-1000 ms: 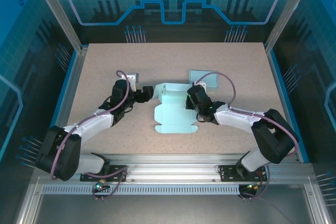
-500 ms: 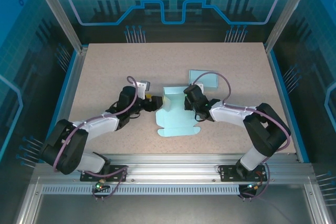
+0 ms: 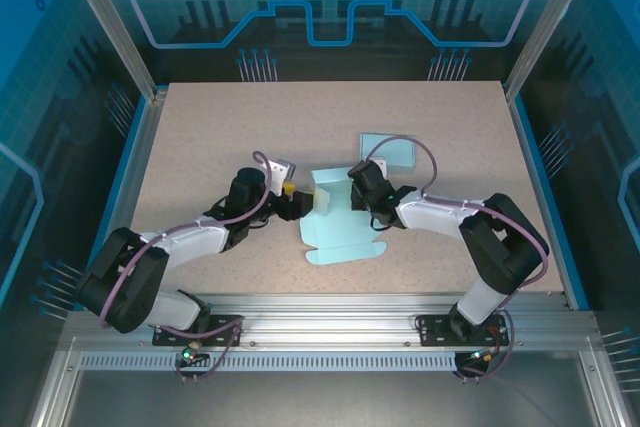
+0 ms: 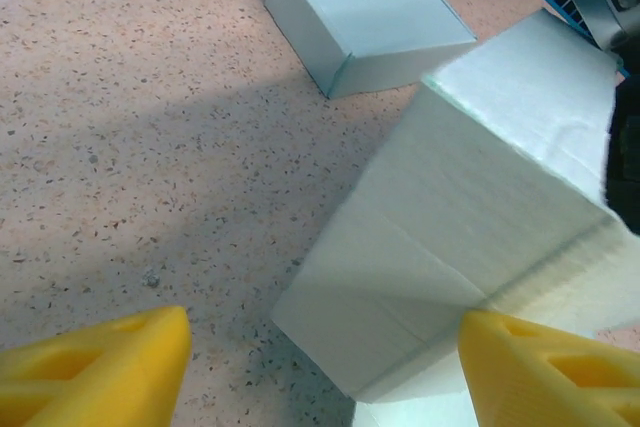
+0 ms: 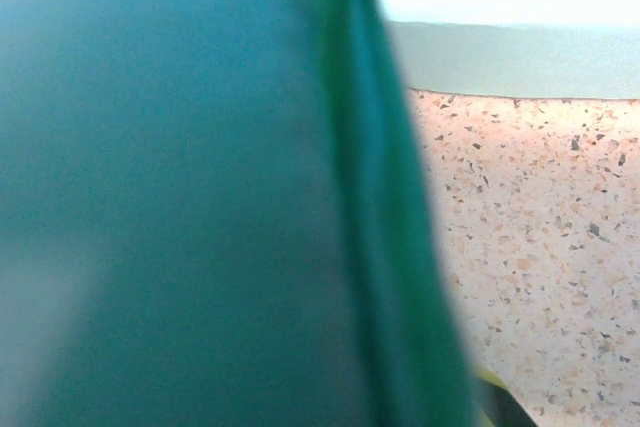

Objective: Fold the paper box

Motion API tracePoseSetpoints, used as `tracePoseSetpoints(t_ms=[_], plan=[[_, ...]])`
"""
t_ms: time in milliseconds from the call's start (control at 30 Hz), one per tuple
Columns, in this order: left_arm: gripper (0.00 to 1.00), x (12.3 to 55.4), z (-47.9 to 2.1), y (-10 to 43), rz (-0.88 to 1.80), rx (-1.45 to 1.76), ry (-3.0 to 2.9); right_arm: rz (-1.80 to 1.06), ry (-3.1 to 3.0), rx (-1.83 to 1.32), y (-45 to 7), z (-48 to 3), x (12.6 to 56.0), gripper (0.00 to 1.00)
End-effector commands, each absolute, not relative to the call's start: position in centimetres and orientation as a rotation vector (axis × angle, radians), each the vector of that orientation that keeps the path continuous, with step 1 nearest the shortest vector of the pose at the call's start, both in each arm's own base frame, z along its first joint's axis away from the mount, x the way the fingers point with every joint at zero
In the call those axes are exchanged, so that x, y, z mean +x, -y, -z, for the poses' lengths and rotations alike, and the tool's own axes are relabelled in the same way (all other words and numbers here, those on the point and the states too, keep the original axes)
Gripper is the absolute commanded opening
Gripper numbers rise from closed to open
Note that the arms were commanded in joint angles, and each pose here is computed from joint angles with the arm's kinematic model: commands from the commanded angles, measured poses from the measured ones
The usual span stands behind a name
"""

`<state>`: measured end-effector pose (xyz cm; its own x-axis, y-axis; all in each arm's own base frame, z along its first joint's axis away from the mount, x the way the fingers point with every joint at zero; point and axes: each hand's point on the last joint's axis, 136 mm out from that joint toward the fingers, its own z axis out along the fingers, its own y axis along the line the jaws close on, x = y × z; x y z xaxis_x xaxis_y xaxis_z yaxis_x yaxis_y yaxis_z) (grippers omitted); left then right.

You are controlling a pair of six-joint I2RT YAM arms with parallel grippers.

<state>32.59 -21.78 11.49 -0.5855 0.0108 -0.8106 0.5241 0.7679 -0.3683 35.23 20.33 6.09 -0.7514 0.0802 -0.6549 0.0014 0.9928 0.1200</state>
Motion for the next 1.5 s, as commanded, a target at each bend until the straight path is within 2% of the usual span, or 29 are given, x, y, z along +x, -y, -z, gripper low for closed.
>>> tracePoseSetpoints(t_ms=[0,133,200,267,633,1000,1200,1467], plan=[[0.72,31.1,-12.1,23.2,0.788,0.533,-2.074,-0.209,-2.368,0.082,-21.7,-7.6,36.7,0.00],[0.70,31.0,-11.7,22.9,0.752,0.557,-2.088,-0.199,-2.376,0.070,-21.7,-7.4,36.6,0.00],[0.62,31.2,-11.2,22.5,0.715,0.562,-2.098,-0.202,-2.373,0.061,-21.7,-7.4,36.6,0.00],[0.60,31.6,-11.1,22.2,0.690,0.560,-2.099,-0.198,-2.374,0.054,-21.7,-7.3,36.5,0.00],[0.87,30.6,-16.3,22.8,0.812,0.564,-1.926,-0.184,-2.375,0.046,-21.6,-7.2,36.6,0.00],[0.83,31.6,-20.4,14.6,0.523,0.236,-1.845,-0.200,-2.368,0.042,-21.8,-7.3,36.7,0.00],[0.81,32.9,-17.5,10.6,0.285,0.082,-1.992,-0.210,-2.371,0.039,-22.1,-7.2,36.7,0.00],[0.80,34.8,-14.6,11.8,0.269,0.135,-2.114,-0.222,-2.369,0.038,-22.2,-7.3,36.7,0.00]])
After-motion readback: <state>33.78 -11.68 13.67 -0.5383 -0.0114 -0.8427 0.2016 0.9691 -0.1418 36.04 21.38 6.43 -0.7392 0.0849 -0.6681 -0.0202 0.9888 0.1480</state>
